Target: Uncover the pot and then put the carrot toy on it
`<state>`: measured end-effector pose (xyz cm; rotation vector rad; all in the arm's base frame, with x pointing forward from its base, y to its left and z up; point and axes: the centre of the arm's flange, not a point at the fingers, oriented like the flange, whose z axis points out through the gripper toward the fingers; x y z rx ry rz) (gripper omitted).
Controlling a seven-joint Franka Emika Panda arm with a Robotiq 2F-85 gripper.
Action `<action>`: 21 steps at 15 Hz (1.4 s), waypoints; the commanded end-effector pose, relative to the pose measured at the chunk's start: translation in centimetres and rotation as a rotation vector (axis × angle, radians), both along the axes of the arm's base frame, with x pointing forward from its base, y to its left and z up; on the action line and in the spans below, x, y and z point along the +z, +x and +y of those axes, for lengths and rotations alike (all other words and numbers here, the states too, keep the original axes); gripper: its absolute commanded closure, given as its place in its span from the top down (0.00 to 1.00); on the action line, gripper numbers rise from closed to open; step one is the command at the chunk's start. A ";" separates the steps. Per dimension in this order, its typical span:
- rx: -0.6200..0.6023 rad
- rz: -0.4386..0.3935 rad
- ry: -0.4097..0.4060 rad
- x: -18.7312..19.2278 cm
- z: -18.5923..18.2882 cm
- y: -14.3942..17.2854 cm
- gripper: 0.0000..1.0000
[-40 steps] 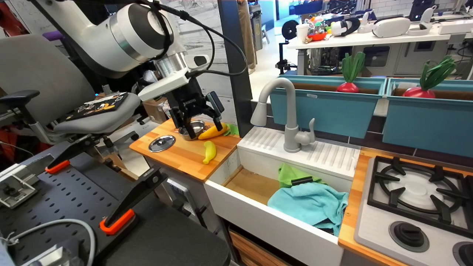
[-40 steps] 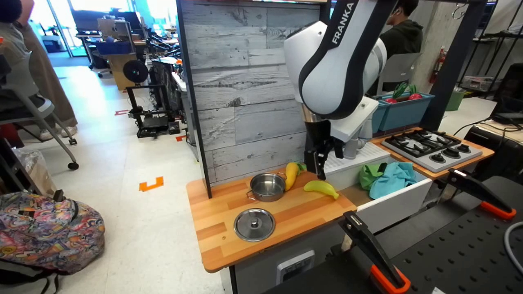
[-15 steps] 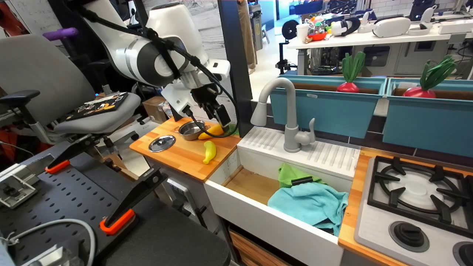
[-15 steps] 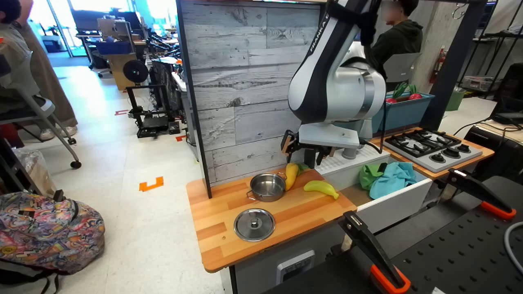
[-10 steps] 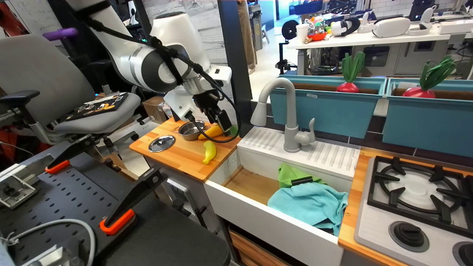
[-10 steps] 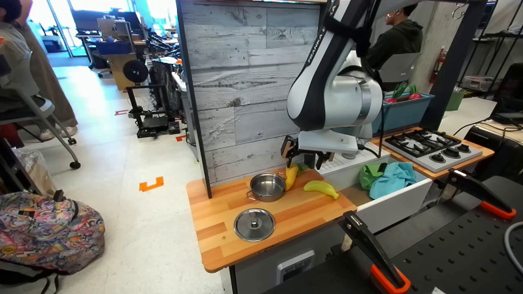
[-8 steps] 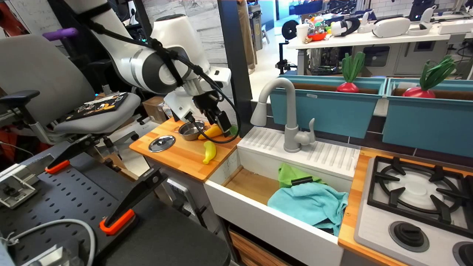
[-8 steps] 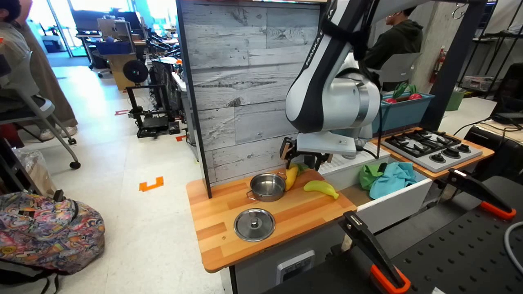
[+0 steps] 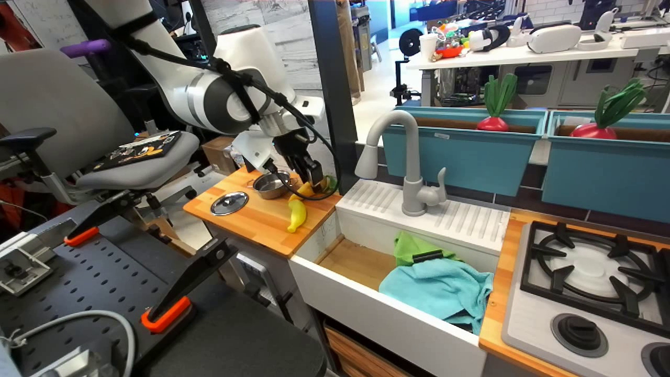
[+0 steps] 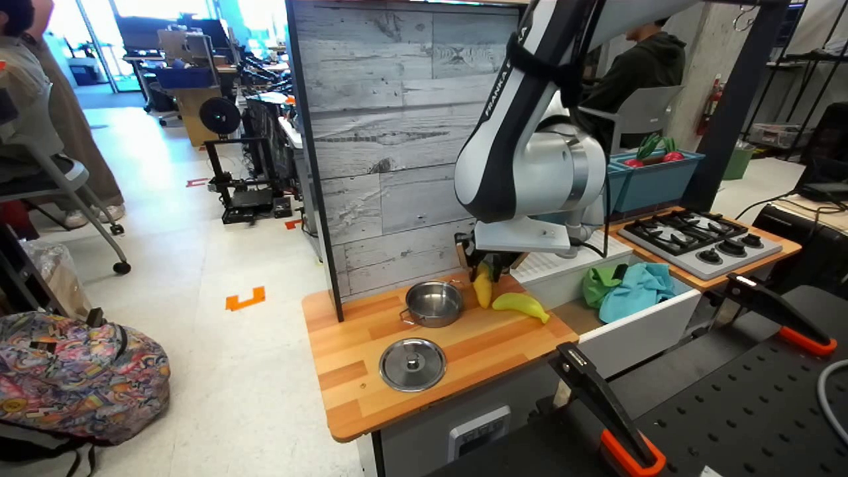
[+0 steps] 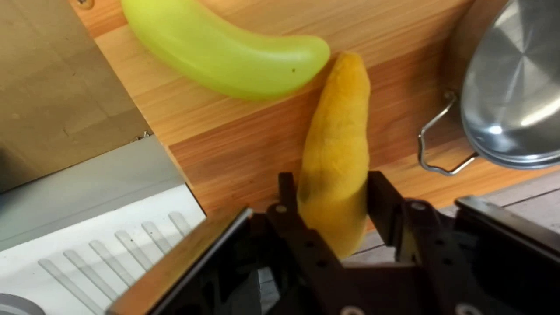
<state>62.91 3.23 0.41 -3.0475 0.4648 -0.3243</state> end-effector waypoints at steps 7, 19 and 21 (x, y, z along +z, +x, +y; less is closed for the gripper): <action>0.050 -0.013 -0.008 1.9 1.4 -0.8 0.00; 0.197 -0.027 0.035 4.9 8.3 -2.2 0.00; 0.208 -0.017 0.033 4.4 8.9 -2.2 0.00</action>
